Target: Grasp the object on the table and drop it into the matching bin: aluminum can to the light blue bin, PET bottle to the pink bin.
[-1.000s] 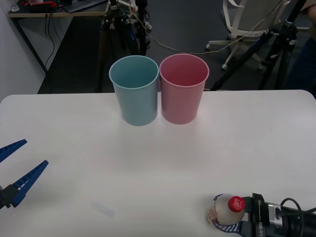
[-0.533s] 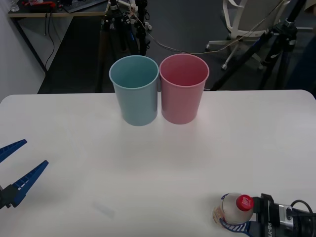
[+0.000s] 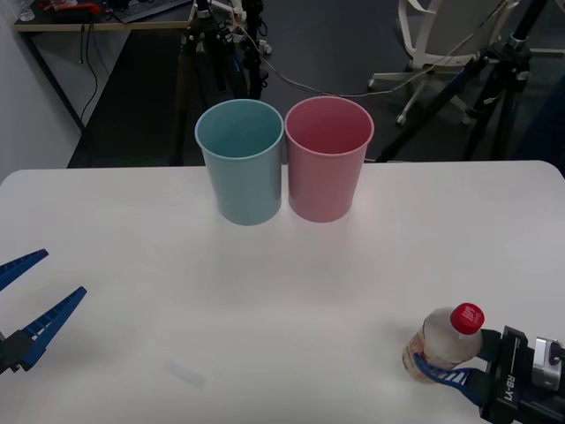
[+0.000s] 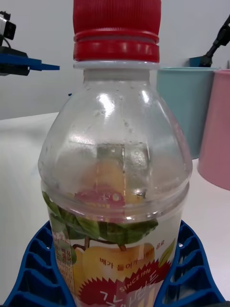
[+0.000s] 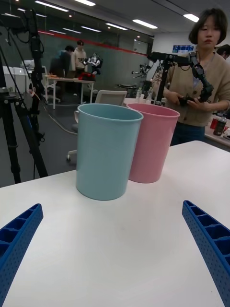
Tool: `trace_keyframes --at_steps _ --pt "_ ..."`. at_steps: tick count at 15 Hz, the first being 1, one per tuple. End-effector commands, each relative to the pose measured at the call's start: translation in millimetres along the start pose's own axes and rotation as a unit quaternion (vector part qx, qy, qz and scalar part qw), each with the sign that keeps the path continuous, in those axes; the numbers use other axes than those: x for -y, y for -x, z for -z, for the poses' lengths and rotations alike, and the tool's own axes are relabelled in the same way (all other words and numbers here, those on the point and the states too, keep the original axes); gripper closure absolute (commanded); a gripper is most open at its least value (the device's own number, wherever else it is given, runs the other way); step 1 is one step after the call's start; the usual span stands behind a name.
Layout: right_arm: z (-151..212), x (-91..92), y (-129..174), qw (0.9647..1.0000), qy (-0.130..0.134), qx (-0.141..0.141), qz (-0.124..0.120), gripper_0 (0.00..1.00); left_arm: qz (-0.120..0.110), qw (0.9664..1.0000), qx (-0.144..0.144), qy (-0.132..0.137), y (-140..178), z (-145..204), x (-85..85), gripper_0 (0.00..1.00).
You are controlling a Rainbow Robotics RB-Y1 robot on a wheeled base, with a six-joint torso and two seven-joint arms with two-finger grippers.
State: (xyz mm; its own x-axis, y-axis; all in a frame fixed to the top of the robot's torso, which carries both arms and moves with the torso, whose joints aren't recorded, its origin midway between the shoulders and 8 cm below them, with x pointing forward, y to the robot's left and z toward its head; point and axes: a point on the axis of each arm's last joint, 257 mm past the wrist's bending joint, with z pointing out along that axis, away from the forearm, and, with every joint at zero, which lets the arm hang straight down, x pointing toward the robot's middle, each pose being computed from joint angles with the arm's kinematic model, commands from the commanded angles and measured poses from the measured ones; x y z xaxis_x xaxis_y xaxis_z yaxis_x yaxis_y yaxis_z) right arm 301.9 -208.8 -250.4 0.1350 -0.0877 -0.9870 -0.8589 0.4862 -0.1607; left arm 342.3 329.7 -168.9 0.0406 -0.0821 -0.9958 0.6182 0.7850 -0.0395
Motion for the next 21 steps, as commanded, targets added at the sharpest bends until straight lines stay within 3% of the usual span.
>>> trace_keyframes --at_steps 1,7,15,17,19,21 --pt "-4 12.5 28 0.9996 -0.016 0.011 -0.018 1.0 0.0 1.0 0.0 0.0 0 0 0.0 0.0" --pt "-16 35.2 107 0.9981 -0.057 0.023 -0.007 1.0 0.0 1.0 0.0 0.0 0 0 0.0 0.0" --pt "-54 43.1 219 0.9969 -0.067 0.037 -0.014 1.0 0.0 1.0 0.0 0.0 0 0 0.0 0.0" --pt "-59 45.4 242 0.9963 -0.068 0.046 -0.023 1.0 0.0 1.0 0.0 0.0 0 0 0.0 0.0" --pt "-65 47.6 260 0.9966 -0.061 0.054 -0.016 1.0 0.0 1.0 0.0 0.0 0 0 0.0 0.0" --pt "-73 58.7 282 0.9959 -0.062 0.064 -0.02 1.0 0.0 1.0 0.0 0.0 0 0 0.0 0.0"
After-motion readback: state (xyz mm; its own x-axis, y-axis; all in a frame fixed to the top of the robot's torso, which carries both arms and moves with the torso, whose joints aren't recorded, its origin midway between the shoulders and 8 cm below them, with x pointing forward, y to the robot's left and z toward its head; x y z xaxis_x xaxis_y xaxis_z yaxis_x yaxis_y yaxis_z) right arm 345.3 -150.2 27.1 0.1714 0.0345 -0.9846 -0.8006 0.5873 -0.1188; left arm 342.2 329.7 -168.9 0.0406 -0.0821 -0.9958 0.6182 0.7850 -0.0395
